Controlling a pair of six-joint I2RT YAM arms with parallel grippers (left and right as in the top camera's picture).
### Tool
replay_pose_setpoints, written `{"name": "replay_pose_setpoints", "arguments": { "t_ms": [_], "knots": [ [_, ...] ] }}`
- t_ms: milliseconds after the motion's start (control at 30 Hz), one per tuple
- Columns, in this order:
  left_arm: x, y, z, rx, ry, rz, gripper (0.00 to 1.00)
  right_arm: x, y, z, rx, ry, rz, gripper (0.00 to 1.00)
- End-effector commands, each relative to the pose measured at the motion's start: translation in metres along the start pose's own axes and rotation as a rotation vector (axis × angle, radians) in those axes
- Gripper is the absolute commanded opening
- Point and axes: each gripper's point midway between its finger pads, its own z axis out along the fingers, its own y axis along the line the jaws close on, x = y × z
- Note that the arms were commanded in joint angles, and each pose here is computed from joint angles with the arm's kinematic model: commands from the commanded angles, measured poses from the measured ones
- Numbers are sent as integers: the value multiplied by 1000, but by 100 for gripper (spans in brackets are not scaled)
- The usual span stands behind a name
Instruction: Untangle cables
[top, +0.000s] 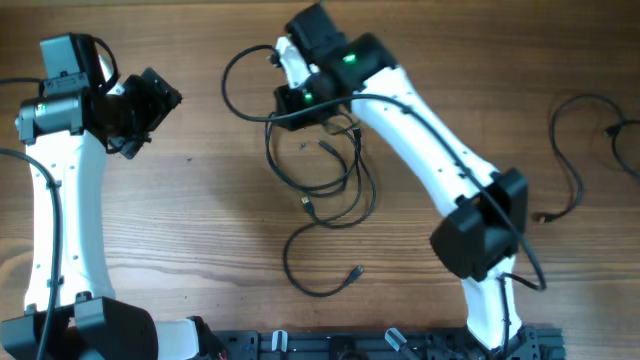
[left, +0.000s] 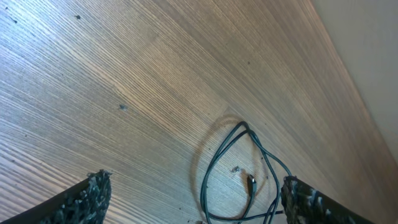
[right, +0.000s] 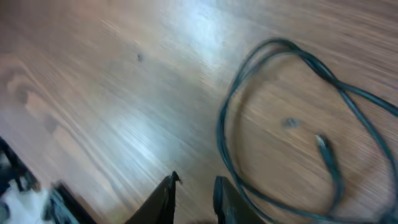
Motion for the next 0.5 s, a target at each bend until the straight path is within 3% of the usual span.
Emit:
{"name": "replay_pose_setpoints", "arguments": {
  "t_ms": [0, 233, 467],
  "knots": [
    [-1, -2, 0, 14, 6, 19, 90, -4, -9, 45, 80, -15, 213, 35],
    [-2, 1, 0, 0, 0, 18, 91, -8, -34, 114, 128, -46, 456, 38],
    [-1, 1, 0, -2, 4, 17, 91, -2, -53, 143, 176, -44, 484, 37]
  ]
}}
